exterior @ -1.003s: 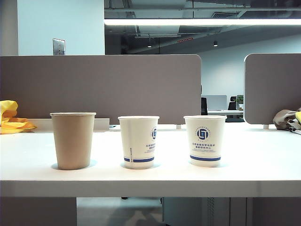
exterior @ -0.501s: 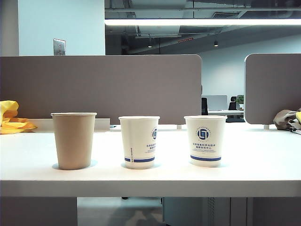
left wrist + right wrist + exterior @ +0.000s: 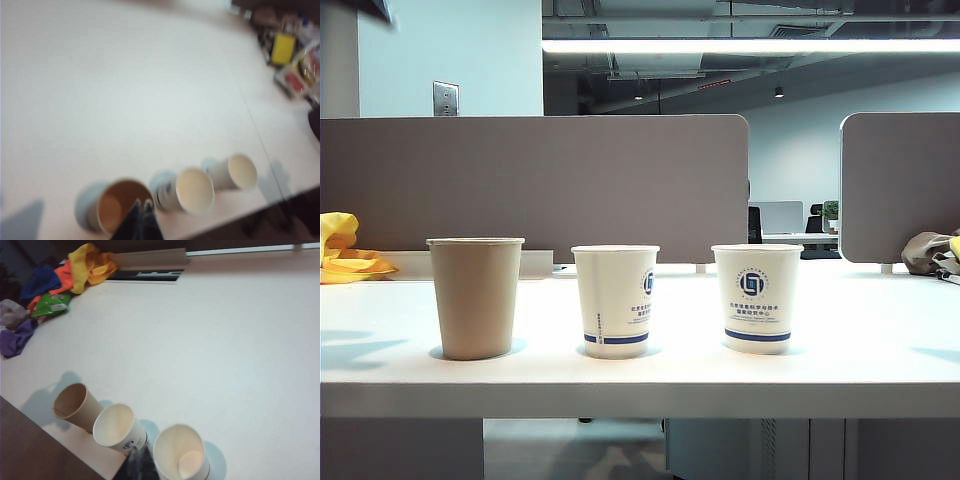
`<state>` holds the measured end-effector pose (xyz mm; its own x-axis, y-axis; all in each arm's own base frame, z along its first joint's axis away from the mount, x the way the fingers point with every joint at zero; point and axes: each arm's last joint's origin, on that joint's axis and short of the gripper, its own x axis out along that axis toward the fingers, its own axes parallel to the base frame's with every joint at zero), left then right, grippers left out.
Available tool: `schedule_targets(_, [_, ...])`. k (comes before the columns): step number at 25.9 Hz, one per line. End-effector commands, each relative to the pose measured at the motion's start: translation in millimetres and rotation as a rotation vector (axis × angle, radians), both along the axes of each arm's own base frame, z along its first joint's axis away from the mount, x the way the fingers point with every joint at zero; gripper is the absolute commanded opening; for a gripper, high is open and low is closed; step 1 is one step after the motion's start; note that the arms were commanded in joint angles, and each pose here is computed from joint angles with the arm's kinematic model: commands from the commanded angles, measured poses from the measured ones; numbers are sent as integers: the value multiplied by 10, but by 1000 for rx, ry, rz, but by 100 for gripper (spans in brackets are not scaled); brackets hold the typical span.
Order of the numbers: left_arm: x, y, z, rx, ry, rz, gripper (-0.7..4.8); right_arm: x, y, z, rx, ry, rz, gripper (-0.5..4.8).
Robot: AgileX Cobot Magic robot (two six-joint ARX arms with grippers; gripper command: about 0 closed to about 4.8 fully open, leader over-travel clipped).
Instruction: Pick up all the paper cups on the table one by one and stack them together.
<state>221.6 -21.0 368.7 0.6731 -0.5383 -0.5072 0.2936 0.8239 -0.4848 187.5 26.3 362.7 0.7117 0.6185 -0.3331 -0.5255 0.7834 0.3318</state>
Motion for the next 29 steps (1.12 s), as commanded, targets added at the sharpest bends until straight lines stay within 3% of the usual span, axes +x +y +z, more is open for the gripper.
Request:
schedule_targets(1, [248,-103,-247,-27,150,-60,-6,326,159,28,-16,60,66,3])
schedule_targets(4, [344,-191,-350,-6,176,-107,-6,504,266,-72,-71,135,76,25])
schedule_targets(6, [368,-291,-380,3,182,-139,-6,634,384,-256,-180,203,81,64])
schedule_targets(8, [375,-299,-371,2,171,-141,-6,713,411,-387,-243,257,59,64])
schedule_targets(14, [385,-290,-398,32,187,-107,1,810,459,-512,-267,302,56,65])
schedule_targets(16, [406,-294,-422,30,198,-110,28,833,467,-552,-264,327,56,86])
schedule_targets(18, [431,-297,-472,33,228,-110,73,842,469,-584,-262,356,51,126])
schedule_targets(24, [549,-352,-764,78,383,-157,90,881,478,-704,-274,434,56,127])
schedule_targets(29, [609,-448,-876,90,422,-185,90,927,501,-827,-288,503,65,133])
